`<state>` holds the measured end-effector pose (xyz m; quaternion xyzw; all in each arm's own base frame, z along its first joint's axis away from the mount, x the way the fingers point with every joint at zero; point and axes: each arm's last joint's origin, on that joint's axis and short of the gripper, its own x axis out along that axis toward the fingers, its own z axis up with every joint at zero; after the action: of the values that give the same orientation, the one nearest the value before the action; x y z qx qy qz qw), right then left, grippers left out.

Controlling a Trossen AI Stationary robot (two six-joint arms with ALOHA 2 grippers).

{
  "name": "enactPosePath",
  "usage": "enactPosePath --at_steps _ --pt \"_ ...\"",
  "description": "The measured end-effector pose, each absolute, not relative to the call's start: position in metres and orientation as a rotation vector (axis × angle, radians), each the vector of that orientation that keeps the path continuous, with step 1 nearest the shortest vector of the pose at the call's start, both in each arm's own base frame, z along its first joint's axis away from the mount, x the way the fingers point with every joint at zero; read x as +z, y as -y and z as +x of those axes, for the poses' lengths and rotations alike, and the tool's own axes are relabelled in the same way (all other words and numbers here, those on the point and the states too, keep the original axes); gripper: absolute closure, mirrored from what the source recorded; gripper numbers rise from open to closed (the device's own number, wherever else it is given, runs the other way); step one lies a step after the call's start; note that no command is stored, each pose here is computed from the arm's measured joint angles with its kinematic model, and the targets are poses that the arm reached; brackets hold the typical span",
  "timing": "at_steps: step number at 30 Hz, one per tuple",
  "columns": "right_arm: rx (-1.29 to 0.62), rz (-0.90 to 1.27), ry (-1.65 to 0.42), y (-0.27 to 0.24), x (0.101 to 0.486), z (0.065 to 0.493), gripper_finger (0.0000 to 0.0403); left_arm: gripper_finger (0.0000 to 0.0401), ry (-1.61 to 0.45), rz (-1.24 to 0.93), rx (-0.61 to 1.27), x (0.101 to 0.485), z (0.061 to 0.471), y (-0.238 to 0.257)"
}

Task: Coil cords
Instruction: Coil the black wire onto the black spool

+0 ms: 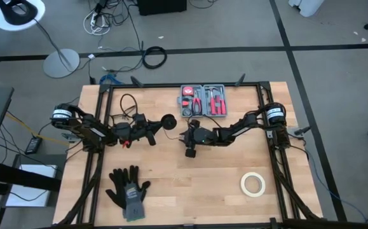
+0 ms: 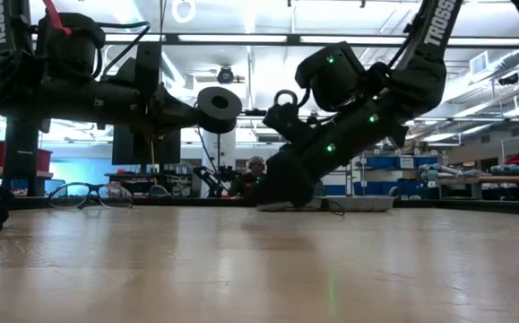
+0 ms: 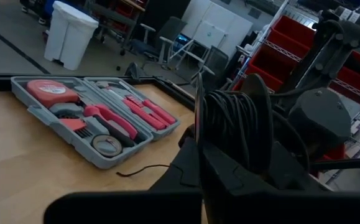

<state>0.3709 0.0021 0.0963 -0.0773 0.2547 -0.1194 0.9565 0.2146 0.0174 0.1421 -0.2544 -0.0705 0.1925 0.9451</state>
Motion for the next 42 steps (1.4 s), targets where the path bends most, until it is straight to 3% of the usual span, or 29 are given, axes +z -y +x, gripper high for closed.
enactPosePath --at_steps 3,8,16,24,33,42 --pt "-0.251 -0.136 -0.526 -0.002 0.095 0.37 0.0299 0.0401 0.143 -0.516 0.392 0.142 0.215 -0.017" --pt "-0.29 -0.014 -0.589 0.001 0.09 0.366 0.0389 0.0401 0.142 -0.508 0.393 0.142 0.215 -0.017" --pt "-0.393 0.206 -0.756 0.004 0.138 0.335 0.0398 0.0401 0.109 -0.494 0.385 0.139 0.215 -0.017" --pt "-0.454 0.324 -0.625 0.02 0.203 0.311 0.0401 0.0401 0.006 -0.478 0.391 0.132 0.22 -0.017" --pt "-0.474 0.284 -0.544 0.036 0.236 0.33 0.0402 0.0401 -0.145 -0.442 0.36 0.136 0.247 -0.016" --pt "-0.301 0.273 -0.435 0.017 0.243 0.367 0.0402 0.0401 -0.19 -0.418 0.488 0.14 0.259 -0.019"
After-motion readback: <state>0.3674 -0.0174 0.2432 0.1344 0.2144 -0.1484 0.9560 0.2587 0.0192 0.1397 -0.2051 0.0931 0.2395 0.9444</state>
